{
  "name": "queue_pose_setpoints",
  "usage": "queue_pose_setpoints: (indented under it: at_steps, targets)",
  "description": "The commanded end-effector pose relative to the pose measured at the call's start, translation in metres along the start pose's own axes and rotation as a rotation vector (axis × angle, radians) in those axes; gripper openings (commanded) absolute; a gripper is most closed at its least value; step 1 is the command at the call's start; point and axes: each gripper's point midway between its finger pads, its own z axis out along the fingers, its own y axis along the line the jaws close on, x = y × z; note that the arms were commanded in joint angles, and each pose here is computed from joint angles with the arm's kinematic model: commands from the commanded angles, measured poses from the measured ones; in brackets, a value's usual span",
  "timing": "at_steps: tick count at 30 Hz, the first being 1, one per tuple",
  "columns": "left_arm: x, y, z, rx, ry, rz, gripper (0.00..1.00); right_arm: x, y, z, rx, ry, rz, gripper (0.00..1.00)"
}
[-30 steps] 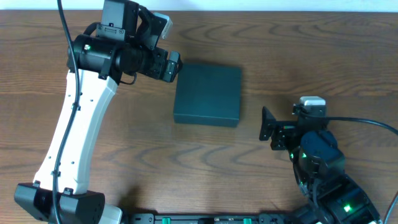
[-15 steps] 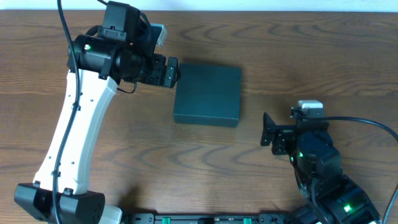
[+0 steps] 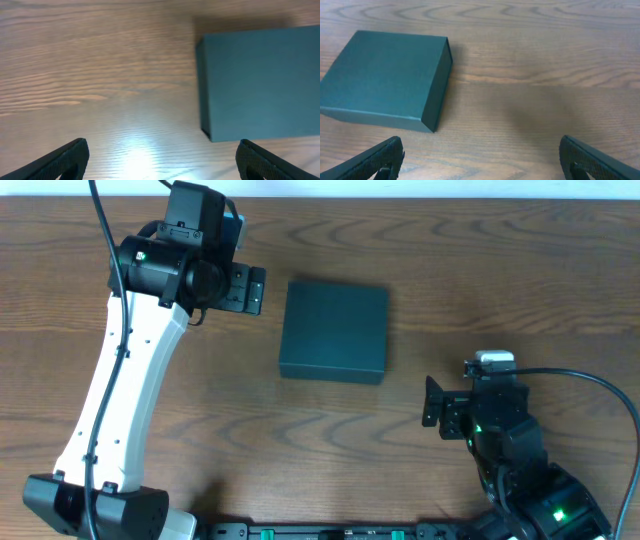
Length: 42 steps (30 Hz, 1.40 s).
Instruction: Pack container
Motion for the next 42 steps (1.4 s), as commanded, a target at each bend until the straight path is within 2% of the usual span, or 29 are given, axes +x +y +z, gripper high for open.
queue_pose_setpoints:
  at_steps: [1,6,9,11,12,18,19,21,25,28,33,42]
  targets:
    - [-0.008,0.020,-0.029,-0.093,-0.082,-0.014,0.95,-0.007,-0.004,-0.004,0.015,-0.015,-0.002,0.99]
    - [-0.005,0.028,-0.076,-0.120,-0.195,0.017,0.95,-0.007,-0.004,-0.004,0.015,-0.015,-0.002,0.99]
    - [0.011,0.029,-0.102,-0.125,-0.245,0.060,0.95,-0.007,-0.004,-0.004,0.015,-0.015,-0.002,0.99]
    - [0.034,0.028,-0.112,-0.115,-0.258,0.070,0.95,-0.007,-0.004,-0.004,0.015,-0.015,-0.002,0.99]
    - [0.056,0.027,-0.116,-0.105,-0.280,0.068,0.95,-0.007,-0.004,-0.004,0.015,-0.015,-0.002,0.99]
    - [0.108,0.016,-0.116,-0.040,-0.403,0.098,0.95,-0.007,-0.004,-0.004,0.015,-0.015,-0.002,0.99]
    - [0.126,0.013,-0.110,-0.020,-0.433,0.101,0.95,-0.007,-0.004,-0.004,0.015,-0.015,-0.002,0.99]
    - [0.139,0.012,-0.104,-0.014,-0.473,0.101,0.95,-0.007,-0.004,-0.004,0.015,-0.015,-0.002,0.99]
    - [0.161,0.013,-0.086,-0.020,-0.574,0.094,0.95,-0.007,-0.004,-0.004,0.015,-0.015,-0.002,0.99]
    - [0.173,0.016,-0.065,-0.017,-0.629,0.032,0.95,-0.007,-0.004,-0.004,0.015,-0.015,-0.002,0.99]
    - [0.187,0.026,-0.025,-0.010,-0.680,-0.134,0.95,-0.007,-0.004,-0.004,0.015,-0.015,-0.002,0.99]
    - [0.214,0.035,0.034,-0.023,-0.684,-0.224,0.95,-0.007,-0.004,-0.004,0.015,-0.015,-0.002,0.99]
